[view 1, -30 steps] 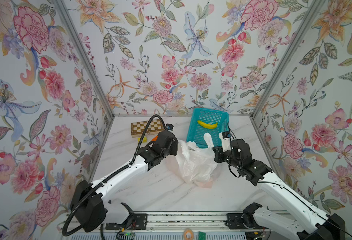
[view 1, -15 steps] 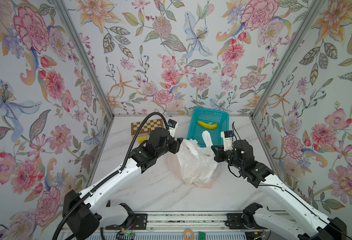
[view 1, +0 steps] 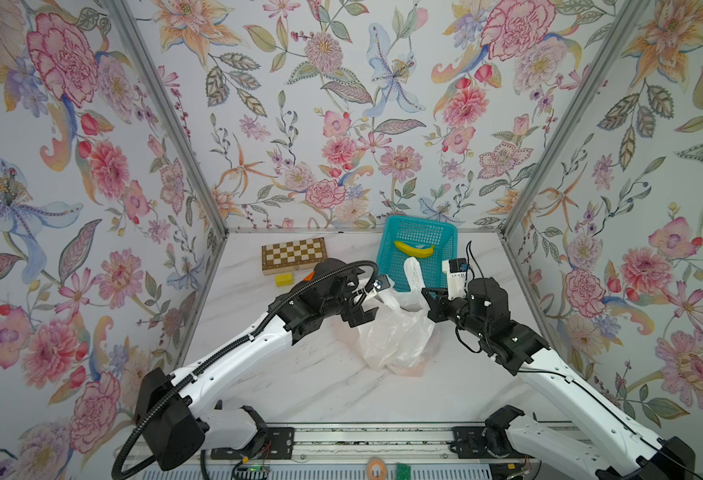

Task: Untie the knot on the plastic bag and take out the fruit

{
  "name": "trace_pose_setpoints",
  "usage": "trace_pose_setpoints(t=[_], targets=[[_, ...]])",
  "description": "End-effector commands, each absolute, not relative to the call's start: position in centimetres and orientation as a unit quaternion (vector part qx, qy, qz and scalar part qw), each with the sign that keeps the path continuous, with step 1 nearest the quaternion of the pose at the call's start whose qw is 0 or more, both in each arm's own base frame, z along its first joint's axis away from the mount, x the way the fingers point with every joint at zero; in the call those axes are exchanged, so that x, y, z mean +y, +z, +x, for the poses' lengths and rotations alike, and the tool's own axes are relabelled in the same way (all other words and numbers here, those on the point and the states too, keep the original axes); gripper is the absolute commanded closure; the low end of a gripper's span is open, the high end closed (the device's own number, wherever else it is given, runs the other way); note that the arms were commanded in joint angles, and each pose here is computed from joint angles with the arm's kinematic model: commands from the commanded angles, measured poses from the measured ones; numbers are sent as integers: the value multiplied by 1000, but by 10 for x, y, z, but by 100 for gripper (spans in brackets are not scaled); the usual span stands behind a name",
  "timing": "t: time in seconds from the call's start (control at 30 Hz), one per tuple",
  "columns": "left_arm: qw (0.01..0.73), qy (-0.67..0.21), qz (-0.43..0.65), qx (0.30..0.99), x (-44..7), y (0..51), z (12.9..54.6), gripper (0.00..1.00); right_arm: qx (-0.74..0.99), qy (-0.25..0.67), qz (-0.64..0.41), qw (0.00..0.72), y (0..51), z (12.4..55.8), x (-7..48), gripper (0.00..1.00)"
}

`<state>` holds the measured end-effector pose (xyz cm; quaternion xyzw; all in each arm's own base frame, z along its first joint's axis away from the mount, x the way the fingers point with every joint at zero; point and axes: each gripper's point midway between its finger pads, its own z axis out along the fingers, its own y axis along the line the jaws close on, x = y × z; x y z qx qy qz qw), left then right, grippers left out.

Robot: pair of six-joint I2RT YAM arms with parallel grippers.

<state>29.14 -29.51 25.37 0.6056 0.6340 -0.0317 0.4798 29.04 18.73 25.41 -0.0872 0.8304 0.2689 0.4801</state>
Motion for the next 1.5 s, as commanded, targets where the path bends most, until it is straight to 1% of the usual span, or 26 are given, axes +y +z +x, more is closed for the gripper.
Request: trace_pose_setpoints(t=[0.0,0.13,0.2,0.27,0.3,0.33,0.37,0.4,0.43,0.5,0.53,0.57,0.63,0.7,0.83,0.93,1.03,1.07,1.1,1.13,1.2,1.23,1.3,1.33,1.4,1.47], targets=[[497,32,672,549,-304,262,301,1,819,280,-92,492,270,291,191,100],[510,53,675,531,-316,256,318,1,818,285,-93,491,273,290,193,100],[522,46,670,527,-324,257,322,2,818,285,-91,491,274,288,192,100],[532,29,661,528,-331,257,324,9,816,285,-89,494,276,286,190,100],[542,23,651,532,-334,260,326,17,816,286,-87,495,276,285,188,100],[553,21,634,540,-335,263,331,29,815,288,-87,496,277,284,188,100],[571,17,607,553,-336,271,337,48,815,288,-86,496,277,282,187,100],[589,13,572,571,-335,280,345,64,813,289,-88,497,278,280,186,100],[604,7,536,590,-332,290,352,77,814,287,-90,497,278,279,185,100],[625,-9,459,632,-326,311,366,91,813,282,-96,500,279,274,182,100],[632,-14,411,657,-320,322,375,97,814,280,-99,499,278,272,181,100],[633,-15,371,680,-313,329,383,100,813,283,-103,499,279,269,181,100],[625,-30,297,721,-303,345,397,100,807,314,-141,481,277,250,198,100],[615,-44,253,746,-299,349,406,100,799,353,-185,449,271,225,214,100],[611,-95,197,761,-300,360,415,100,784,419,-273,368,244,166,244,100],[610,-126,197,757,-310,364,416,100,797,402,-306,332,206,140,254,100],[599,-139,203,762,-317,353,417,100,818,355,-306,334,187,142,252,100],[591,-139,203,768,-318,346,418,97,820,347,-301,341,189,145,252,99],[585,-140,200,773,-318,340,418,92,823,340,-289,352,193,151,250,91],[577,-141,196,780,-318,334,418,85,825,333,-274,366,200,158,248,86],[565,-150,186,790,-316,328,414,70,822,320,-243,403,218,171,242,72],[557,-153,180,796,-314,325,412,67,821,314,-225,420,228,178,238,69],[542,-167,154,809,-308,324,405,60,815,305,-190,455,253,191,229,55],[535,-176,145,813,-306,324,401,58,813,301,-175,467,261,197,226,51],[519,-194,116,824,-300,322,392,55,809,300,-151,483,281,209,221,47],[514,-208,87,828,-289,333,380,53,810,305,-133,483,292,221,221,45]])
